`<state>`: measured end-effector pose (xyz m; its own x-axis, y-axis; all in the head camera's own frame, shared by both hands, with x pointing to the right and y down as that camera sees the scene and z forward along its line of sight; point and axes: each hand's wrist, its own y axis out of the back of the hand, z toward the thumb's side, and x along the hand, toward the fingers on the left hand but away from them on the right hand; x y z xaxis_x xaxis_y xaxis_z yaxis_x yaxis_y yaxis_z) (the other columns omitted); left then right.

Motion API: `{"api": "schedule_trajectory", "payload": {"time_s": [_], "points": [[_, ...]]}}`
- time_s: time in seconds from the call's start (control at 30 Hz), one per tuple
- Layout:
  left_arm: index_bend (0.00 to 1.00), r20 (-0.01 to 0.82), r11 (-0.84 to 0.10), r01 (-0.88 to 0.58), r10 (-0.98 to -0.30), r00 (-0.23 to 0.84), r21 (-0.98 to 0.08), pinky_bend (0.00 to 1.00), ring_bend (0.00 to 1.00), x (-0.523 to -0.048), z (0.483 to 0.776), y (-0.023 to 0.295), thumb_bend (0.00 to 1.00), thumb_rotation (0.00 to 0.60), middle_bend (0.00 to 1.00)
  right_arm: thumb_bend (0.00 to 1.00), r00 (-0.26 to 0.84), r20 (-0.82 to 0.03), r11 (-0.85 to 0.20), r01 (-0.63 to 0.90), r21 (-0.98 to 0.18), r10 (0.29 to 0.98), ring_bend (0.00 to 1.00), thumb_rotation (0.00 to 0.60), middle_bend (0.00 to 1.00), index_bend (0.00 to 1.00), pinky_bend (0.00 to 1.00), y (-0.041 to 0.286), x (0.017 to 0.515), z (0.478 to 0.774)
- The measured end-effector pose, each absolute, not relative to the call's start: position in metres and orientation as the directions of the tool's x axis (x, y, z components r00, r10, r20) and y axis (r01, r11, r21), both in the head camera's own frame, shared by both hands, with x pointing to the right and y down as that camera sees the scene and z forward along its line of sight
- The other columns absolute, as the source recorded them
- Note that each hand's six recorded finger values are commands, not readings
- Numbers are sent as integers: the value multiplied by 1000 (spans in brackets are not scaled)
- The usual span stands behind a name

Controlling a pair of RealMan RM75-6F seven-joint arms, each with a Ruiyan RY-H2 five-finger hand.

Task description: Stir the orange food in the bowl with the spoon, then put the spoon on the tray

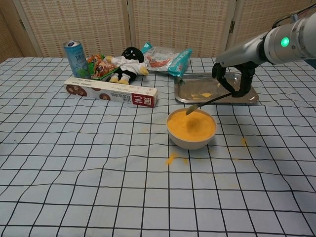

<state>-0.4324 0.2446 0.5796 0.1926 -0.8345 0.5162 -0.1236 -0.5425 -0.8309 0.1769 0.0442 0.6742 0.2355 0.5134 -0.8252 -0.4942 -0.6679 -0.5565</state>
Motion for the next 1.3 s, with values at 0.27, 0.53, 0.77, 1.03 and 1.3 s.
{"api": "schedule_trajectory", "payload": {"time_s": [0.27, 0.53, 0.77, 1.03, 1.3], "points": [[0, 524, -549, -126, -831, 185, -826, 111, 0, -435, 582, 243, 473, 600, 0, 863, 249, -821, -595, -587, -549, 513, 0, 600, 112, 948, 0, 43, 149, 691], [0, 528, -553, -129, -830, 180, -823, 111, 0, -436, 584, 242, 472, 600, 0, 865, 217, -839, -540, -679, -497, 499, 0, 600, 112, 953, 0, 47, 138, 698], [0, 529, -554, -126, -828, 185, -823, 111, 0, -435, 584, 242, 473, 600, 0, 867, 199, -856, -535, -707, -462, 477, 0, 600, 112, 966, 0, 55, 143, 691], [0, 523, -550, -124, -830, 194, -826, 112, 0, -432, 582, 244, 474, 600, 0, 869, 187, -867, -551, -706, -445, 461, 0, 600, 112, 970, 0, 62, 153, 678], [0, 516, -544, -126, -833, 198, -830, 112, 0, -431, 580, 245, 472, 600, 0, 868, 251, -836, -565, -639, -522, 488, 0, 600, 112, 970, 0, 62, 157, 662]]}}
